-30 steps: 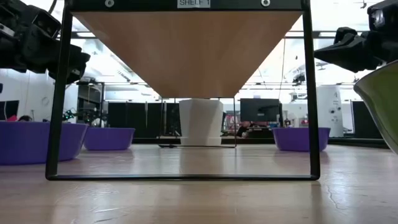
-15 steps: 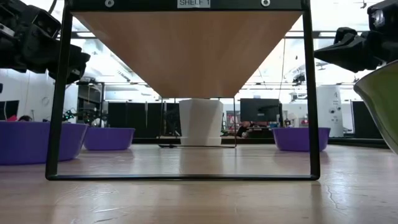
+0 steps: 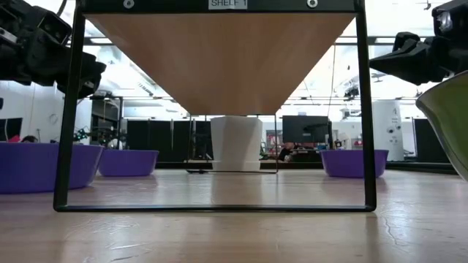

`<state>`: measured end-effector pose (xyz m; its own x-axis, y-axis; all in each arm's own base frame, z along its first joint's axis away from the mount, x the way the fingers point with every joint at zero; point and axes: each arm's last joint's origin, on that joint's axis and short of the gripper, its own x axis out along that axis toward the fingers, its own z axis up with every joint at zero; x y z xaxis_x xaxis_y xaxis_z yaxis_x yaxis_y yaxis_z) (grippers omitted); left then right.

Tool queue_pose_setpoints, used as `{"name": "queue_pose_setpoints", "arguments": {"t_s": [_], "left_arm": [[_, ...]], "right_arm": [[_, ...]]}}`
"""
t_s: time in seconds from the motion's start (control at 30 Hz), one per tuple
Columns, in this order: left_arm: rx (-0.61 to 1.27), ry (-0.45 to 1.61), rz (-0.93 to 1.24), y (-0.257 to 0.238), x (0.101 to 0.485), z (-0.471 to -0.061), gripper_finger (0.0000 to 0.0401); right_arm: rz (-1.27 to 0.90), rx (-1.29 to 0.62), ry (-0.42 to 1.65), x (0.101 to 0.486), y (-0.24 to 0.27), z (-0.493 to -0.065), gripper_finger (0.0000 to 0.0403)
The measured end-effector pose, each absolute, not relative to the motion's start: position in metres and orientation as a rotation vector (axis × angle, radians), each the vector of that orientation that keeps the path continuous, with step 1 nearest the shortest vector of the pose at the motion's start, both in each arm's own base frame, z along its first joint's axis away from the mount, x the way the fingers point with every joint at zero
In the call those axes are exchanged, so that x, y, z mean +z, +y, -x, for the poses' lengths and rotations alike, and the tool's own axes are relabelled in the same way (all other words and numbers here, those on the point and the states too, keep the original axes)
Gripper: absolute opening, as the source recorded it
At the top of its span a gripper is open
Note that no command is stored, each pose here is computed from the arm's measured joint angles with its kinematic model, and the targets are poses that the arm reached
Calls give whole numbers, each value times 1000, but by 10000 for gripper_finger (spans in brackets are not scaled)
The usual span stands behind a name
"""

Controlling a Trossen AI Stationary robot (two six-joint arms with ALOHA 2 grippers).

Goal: Pick & Place Mini bowls

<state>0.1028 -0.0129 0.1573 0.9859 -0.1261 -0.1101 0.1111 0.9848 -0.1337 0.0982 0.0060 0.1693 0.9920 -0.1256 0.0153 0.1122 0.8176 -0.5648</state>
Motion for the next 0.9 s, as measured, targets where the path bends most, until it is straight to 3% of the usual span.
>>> {"name": "queue_pose_setpoints", "arguments": {"t_s": [0.47,0.67,0.77,0.9], "left_arm": [[-120,118,128,-13,157,-103,103],[-119,118,128,-13,157,-103,103],[-119,118,128,-13,157,-103,103],[-119,118,128,-13,157,-103,103]], "right_arm": [[609,-127,24,169,6,-98,9],[1118,-218,83,172,3,-98,8],[1238,-219,106,172,3,-98,8],[1036,-151,36,172,5,-98,8]]}}
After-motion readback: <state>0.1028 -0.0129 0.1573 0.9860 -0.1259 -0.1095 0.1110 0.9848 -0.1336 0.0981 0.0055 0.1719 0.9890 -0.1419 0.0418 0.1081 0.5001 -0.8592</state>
